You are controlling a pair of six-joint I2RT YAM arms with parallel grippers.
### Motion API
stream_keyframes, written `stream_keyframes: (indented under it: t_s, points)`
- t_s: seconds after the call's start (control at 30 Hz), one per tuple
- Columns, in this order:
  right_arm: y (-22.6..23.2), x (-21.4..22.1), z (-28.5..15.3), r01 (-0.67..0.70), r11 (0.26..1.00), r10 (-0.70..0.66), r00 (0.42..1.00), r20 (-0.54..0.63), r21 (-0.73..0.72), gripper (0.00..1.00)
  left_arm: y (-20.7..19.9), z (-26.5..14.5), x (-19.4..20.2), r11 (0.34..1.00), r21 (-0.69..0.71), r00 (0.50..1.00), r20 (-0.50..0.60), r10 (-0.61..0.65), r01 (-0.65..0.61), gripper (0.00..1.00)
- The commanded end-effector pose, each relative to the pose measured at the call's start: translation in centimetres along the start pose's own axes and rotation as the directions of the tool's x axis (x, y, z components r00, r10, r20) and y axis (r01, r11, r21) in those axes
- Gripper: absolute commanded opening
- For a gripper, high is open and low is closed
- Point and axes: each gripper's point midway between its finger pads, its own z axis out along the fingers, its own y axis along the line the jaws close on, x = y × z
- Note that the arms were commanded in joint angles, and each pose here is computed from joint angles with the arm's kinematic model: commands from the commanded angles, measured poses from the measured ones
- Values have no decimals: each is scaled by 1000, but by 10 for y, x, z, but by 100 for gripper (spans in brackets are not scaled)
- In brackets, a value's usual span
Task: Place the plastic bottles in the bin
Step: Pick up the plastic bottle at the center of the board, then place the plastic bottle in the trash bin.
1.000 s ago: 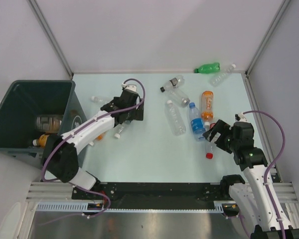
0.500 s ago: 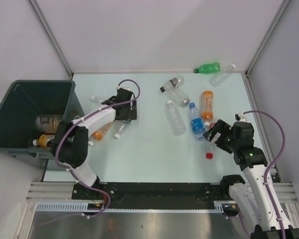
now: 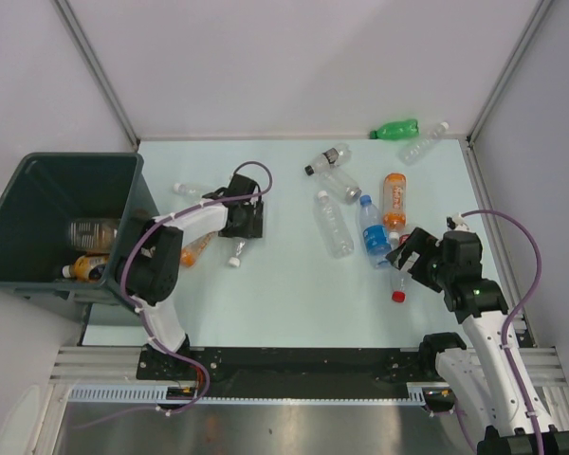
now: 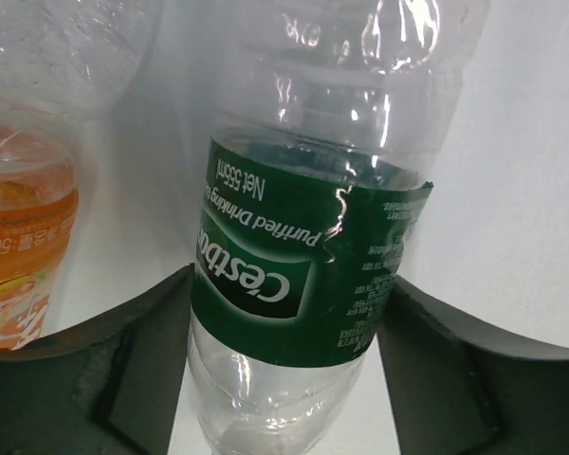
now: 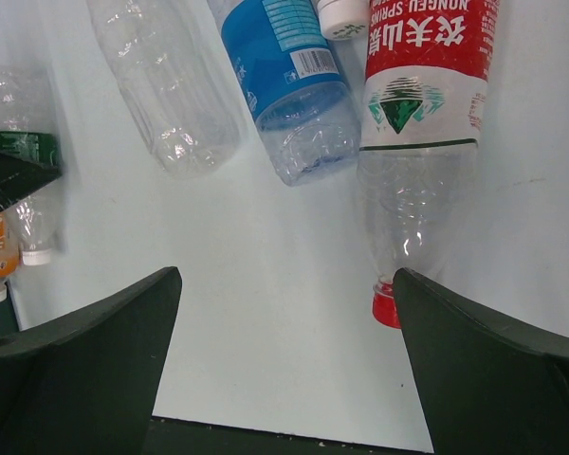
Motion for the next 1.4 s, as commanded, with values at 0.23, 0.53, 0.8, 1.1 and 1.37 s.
stream_keyframes:
  t_s: [0.23, 0.53, 0.8, 1.1, 1.37]
  points:
    - [3, -5, -3, 18, 1000, -17, 999, 31, -18, 100, -4, -53, -32, 1000, 27, 995, 103, 2, -5, 56]
    - [7, -3, -3, 34, 999, -33, 999, 20, -42, 100, 12, -175, -69, 1000, -1, 943, 332, -21, 23, 56]
    - [8, -4, -5, 36, 998, -34, 999, 25, -48, 100, 66, -317, -93, 990, -59, 818, 571, -70, 126, 60]
    - [7, -5, -9, 24, 999, -22, 999, 41, -49, 100, 150, -455, -109, 914, -233, 627, 778, -29, 332, 61]
    - [7, -5, -8, 14, 999, -12, 999, 44, -42, 100, 204, -478, -86, 760, -371, 570, 822, 2, 534, 63]
